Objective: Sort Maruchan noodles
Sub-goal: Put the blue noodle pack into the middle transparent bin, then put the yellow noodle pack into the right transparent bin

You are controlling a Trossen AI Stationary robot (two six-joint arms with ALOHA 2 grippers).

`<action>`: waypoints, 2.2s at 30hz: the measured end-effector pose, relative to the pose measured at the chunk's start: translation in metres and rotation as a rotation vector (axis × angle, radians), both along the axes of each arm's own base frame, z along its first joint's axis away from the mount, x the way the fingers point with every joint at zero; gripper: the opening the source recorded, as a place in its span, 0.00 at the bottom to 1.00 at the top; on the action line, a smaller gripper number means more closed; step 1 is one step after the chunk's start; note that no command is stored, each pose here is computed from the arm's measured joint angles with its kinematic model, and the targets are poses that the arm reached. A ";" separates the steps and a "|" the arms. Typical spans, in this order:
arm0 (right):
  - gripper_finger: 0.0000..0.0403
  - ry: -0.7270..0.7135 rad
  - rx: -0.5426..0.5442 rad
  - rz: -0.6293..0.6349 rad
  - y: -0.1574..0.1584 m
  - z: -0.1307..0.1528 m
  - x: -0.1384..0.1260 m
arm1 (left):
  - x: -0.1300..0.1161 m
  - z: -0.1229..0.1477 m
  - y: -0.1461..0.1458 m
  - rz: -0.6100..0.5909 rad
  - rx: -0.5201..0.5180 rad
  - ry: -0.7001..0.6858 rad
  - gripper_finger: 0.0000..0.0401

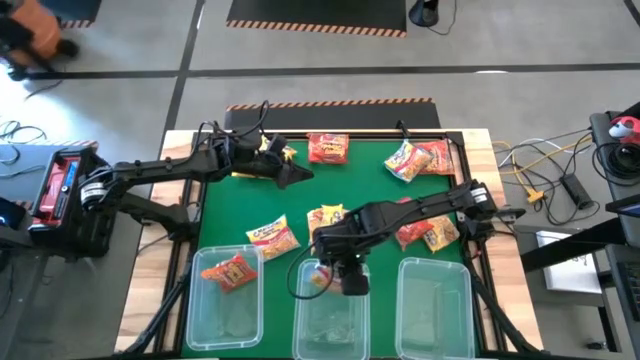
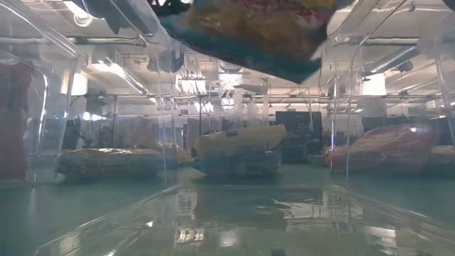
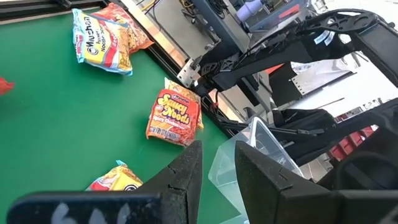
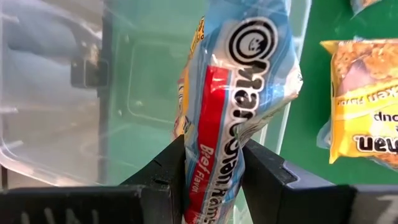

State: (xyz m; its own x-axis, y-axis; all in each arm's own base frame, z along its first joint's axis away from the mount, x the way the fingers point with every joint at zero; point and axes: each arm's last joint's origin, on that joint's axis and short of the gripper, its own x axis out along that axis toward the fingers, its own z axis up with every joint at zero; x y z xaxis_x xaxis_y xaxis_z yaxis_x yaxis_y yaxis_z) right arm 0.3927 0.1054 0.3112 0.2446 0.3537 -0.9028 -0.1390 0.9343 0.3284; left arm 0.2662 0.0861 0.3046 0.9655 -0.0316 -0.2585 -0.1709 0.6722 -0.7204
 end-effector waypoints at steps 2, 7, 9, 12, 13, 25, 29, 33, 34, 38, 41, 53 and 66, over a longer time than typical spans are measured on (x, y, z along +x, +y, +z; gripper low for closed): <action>0.28 0.015 -0.011 0.020 0.000 -0.004 0.000 | 0.000 0.001 0.000 0.006 -0.014 -0.007 0.19; 0.28 0.010 -0.030 0.081 0.001 -0.013 0.005 | 0.000 0.002 0.001 0.033 -0.040 -0.018 0.19; 0.28 0.018 -0.036 0.093 0.002 -0.018 0.007 | 0.001 0.002 0.001 0.052 -0.053 -0.019 0.19; 0.28 0.039 -0.037 0.090 0.003 -0.027 0.012 | 0.001 0.002 0.000 0.065 -0.081 -0.018 0.19; 0.28 0.048 -0.036 0.081 0.003 -0.030 0.013 | 0.001 0.002 0.000 0.067 -0.091 -0.019 0.19; 0.28 0.074 -0.062 0.018 0.006 -0.052 0.026 | 0.001 0.003 -0.001 0.073 -0.133 -0.019 0.19; 0.28 0.064 -0.107 -0.003 0.006 -0.057 0.030 | 0.001 0.003 -0.002 0.069 -0.130 -0.018 0.19; 0.28 0.082 -0.121 -0.007 0.006 -0.064 0.032 | 0.001 0.003 -0.002 0.065 -0.110 -0.017 0.19; 0.28 0.084 -0.123 -0.007 0.006 -0.065 0.032 | 0.001 0.003 -0.002 0.064 -0.106 -0.017 0.19; 0.28 0.090 -0.126 -0.008 0.006 -0.067 0.033 | 0.001 0.003 -0.002 0.060 -0.089 -0.015 0.19; 0.28 0.088 -0.133 -0.012 0.006 -0.067 0.033 | 0.001 0.003 -0.002 0.059 -0.087 -0.015 0.19; 0.42 0.064 -0.171 -0.041 0.005 -0.062 0.034 | 0.001 0.003 -0.002 0.059 -0.082 -0.016 0.19; 0.39 -0.158 -0.179 -0.124 -0.004 0.025 0.008 | 0.001 0.000 -0.003 0.053 -0.082 0.012 0.19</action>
